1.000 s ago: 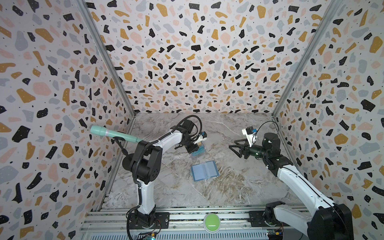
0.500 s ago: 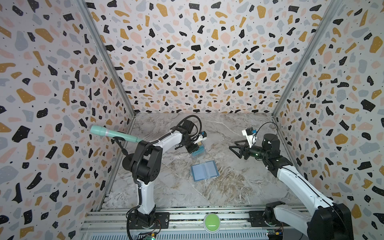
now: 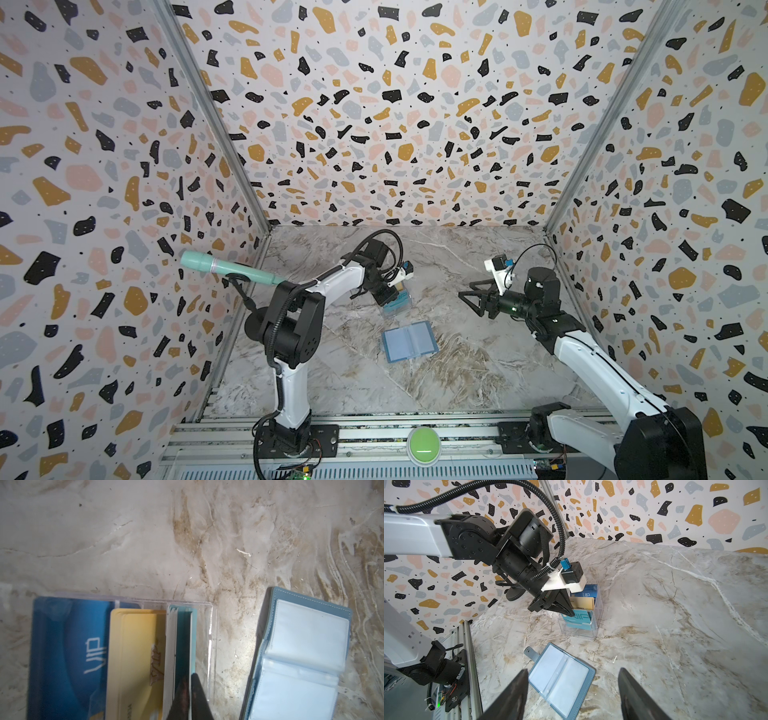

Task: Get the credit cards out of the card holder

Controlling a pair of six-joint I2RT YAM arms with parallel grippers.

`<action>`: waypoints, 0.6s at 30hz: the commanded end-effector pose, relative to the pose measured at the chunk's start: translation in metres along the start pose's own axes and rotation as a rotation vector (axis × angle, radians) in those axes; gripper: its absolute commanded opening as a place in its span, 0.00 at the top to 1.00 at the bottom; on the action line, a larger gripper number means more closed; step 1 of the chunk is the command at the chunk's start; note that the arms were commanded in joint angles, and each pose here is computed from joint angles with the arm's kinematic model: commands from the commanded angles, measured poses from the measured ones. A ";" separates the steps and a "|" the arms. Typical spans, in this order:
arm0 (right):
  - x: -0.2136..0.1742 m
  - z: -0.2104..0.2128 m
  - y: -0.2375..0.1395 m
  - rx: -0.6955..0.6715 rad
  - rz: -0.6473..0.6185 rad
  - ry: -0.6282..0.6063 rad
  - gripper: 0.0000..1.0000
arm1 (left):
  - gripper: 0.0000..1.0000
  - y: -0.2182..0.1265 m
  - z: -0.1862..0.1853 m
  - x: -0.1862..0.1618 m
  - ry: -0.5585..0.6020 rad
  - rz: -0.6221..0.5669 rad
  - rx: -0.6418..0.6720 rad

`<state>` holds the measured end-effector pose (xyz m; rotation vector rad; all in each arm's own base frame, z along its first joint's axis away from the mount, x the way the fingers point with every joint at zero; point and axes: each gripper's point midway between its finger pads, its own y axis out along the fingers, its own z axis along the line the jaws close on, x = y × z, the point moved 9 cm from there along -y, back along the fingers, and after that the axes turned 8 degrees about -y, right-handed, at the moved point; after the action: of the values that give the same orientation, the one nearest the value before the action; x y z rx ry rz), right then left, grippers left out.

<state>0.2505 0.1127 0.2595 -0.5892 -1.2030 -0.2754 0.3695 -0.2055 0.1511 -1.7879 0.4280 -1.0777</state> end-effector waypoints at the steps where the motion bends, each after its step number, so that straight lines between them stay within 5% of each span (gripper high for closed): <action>1: 0.006 0.003 -0.005 0.001 -0.031 -0.026 0.31 | 0.90 0.001 0.002 -0.001 -0.013 -0.020 0.003; 11: 0.008 0.002 -0.007 -0.031 -0.038 -0.037 0.31 | 0.87 -0.017 0.000 0.011 -0.023 -0.101 0.040; 15: 0.014 0.001 -0.008 -0.057 -0.035 -0.049 0.31 | 0.85 -0.057 -0.001 0.026 -0.061 -0.270 0.196; 18: 0.019 -0.001 -0.010 -0.092 -0.041 -0.063 0.31 | 0.72 -0.096 -0.008 0.028 -0.105 -0.427 0.326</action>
<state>0.2521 0.1098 0.2594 -0.6342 -1.2056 -0.3003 0.3575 -0.1921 0.1966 -1.7343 0.1203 -1.1518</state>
